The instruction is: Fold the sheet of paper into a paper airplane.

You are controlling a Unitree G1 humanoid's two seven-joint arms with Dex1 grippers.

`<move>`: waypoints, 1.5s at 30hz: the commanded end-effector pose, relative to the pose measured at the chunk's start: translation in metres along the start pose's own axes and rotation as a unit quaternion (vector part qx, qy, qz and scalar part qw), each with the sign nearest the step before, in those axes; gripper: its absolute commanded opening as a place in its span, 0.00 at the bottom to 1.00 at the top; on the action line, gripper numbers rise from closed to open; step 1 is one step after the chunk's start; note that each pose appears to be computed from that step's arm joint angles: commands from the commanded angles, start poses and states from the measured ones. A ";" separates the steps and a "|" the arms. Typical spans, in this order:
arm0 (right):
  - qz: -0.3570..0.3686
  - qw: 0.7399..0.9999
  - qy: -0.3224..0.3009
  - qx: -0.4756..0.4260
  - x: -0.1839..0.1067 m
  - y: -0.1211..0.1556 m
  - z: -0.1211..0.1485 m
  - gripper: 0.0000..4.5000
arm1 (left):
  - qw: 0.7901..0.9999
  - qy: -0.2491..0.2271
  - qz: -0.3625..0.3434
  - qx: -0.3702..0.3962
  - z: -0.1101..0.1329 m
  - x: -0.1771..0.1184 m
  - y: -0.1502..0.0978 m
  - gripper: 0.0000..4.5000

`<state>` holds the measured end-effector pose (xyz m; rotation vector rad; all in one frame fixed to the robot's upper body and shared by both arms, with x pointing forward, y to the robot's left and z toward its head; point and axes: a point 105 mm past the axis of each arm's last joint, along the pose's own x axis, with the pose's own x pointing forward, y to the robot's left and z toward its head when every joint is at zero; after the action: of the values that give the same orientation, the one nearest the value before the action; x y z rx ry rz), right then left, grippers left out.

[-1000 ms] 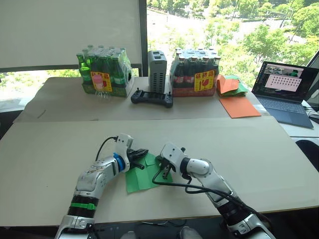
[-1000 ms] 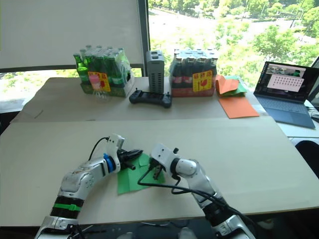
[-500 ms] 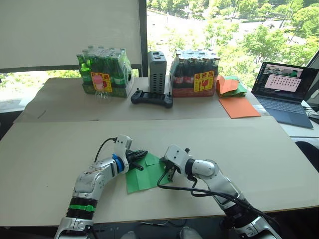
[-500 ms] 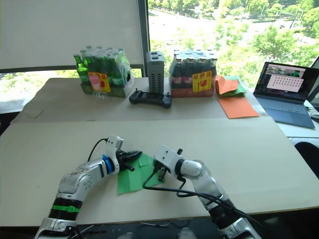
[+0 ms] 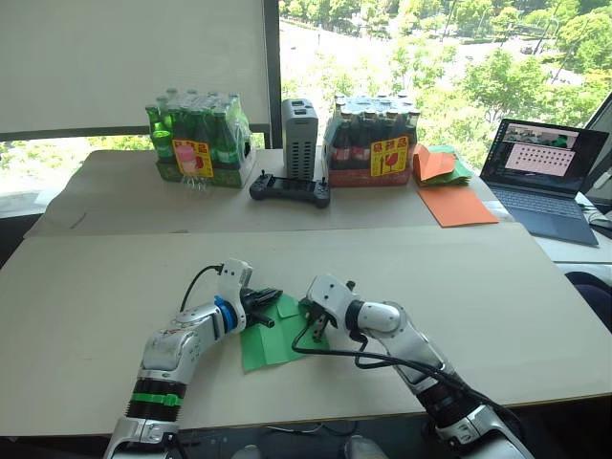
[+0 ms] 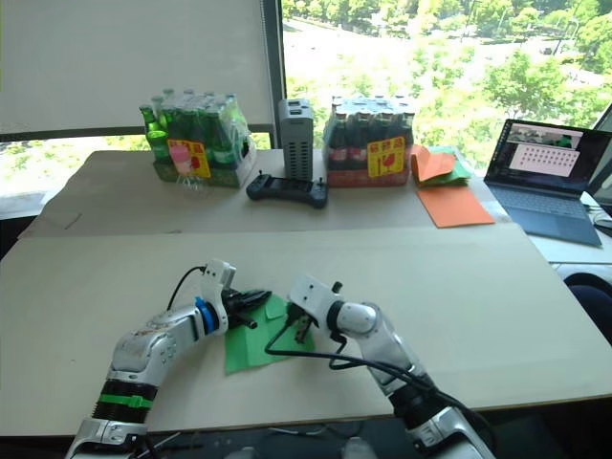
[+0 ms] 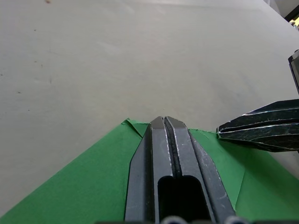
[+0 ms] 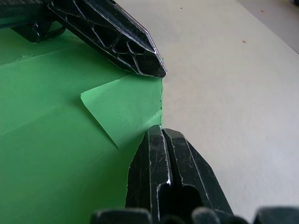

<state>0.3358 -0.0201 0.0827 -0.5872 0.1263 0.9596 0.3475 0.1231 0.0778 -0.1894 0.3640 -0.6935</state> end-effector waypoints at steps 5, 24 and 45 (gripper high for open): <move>0.026 1.000 0.004 -0.009 0.012 0.015 -0.001 0.00 | 1.000 0.009 0.009 -0.004 -0.006 -0.002 0.002 0.00; 0.009 1.000 0.004 -0.004 0.025 0.007 0.002 0.00 | 1.000 0.006 0.012 -0.005 -0.006 -0.003 0.001 0.00; 0.034 0.999 0.032 -0.025 0.002 0.014 -0.017 0.00 | 1.000 -0.013 0.012 -0.013 0.004 -0.006 0.001 0.00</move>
<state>0.3284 -0.0165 0.0820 -0.6592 0.0878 1.0166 0.3460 0.1249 0.0790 -0.2065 0.3603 -0.6764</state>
